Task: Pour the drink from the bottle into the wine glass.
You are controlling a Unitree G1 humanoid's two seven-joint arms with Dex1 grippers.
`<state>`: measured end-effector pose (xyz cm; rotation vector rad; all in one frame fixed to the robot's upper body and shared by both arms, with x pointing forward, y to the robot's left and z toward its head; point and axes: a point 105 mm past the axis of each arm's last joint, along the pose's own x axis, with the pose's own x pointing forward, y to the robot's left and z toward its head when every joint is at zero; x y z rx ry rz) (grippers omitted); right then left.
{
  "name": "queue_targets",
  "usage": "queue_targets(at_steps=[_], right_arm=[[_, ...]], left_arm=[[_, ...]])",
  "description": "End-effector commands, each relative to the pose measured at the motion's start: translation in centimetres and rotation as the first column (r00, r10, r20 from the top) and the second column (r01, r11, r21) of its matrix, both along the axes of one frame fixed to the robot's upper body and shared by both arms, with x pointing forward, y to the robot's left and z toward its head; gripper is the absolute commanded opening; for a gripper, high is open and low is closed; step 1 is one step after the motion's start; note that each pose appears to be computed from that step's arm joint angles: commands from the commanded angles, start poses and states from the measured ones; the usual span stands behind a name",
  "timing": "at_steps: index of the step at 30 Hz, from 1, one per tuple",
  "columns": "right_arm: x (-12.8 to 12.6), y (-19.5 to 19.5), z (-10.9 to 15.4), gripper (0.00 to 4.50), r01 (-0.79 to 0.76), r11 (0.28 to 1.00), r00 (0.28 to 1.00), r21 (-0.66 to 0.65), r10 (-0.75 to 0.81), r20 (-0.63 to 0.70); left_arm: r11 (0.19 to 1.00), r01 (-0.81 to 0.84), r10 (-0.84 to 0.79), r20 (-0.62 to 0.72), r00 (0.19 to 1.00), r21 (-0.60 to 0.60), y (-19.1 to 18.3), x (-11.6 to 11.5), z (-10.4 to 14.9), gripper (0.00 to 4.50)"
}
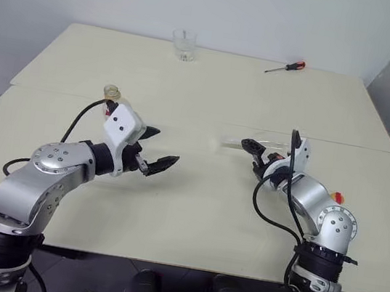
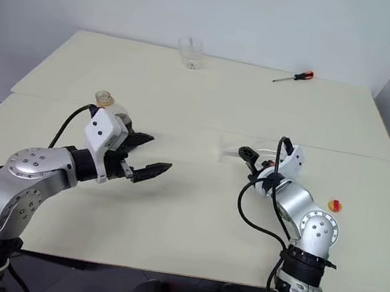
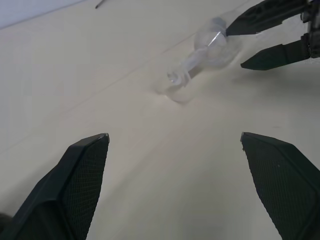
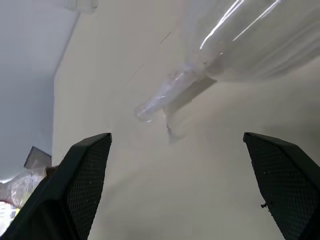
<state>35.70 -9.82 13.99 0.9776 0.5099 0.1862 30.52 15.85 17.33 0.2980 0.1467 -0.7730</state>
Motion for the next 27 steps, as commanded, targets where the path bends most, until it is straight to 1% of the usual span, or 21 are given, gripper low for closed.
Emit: queue_targets(at_steps=[1, 4, 12, 18, 23, 27], right_arm=[[1.4, 0.1, 0.9, 4.5, 0.084, 0.995, 0.996, 0.055, -0.083, -0.01], [2.2, 0.4, 1.0, 4.5, 0.111, 0.992, 0.994, 0.061, -0.111, -0.009], [3.3, 0.5, 1.2, 4.5, 0.146, 0.983, 0.989, 0.115, -0.145, -0.016], [3.5, 1.3, 1.5, 4.5, 0.137, 0.979, 0.991, 0.15, -0.134, -0.029], [3.8, 2.4, 1.7, 4.5, 0.143, 0.965, 0.989, 0.221, -0.133, -0.06], [3.8, 3.2, 1.3, 4.5, 0.139, 0.961, 0.988, 0.239, -0.119, -0.094]], left_arm=[[1.0, 0.004, -0.004, 0.03, 1.0, 0.016, 0.2, 0.3, 0.3, 4.49], [1.0, 0.004, -0.005, 0.037, 0.999, 0.022, 0.3, 0.6, 0.1, 4.49], [1.0, 0.018, -0.019, 0.073, 0.997, 0.022, -0.4, 1.6, 0.0, 4.49], [1.0, 0.015, -0.016, 0.092, 0.996, 0.019, -0.5, 2.1, 0.1, 4.49], [1.0, 0.01, -0.012, 0.099, 0.995, 0.022, -0.4, 2.2, 0.1, 4.49], [1.0, 0.009, -0.011, 0.097, 0.995, 0.025, -0.4, 2.1, 0.1, 4.49]])
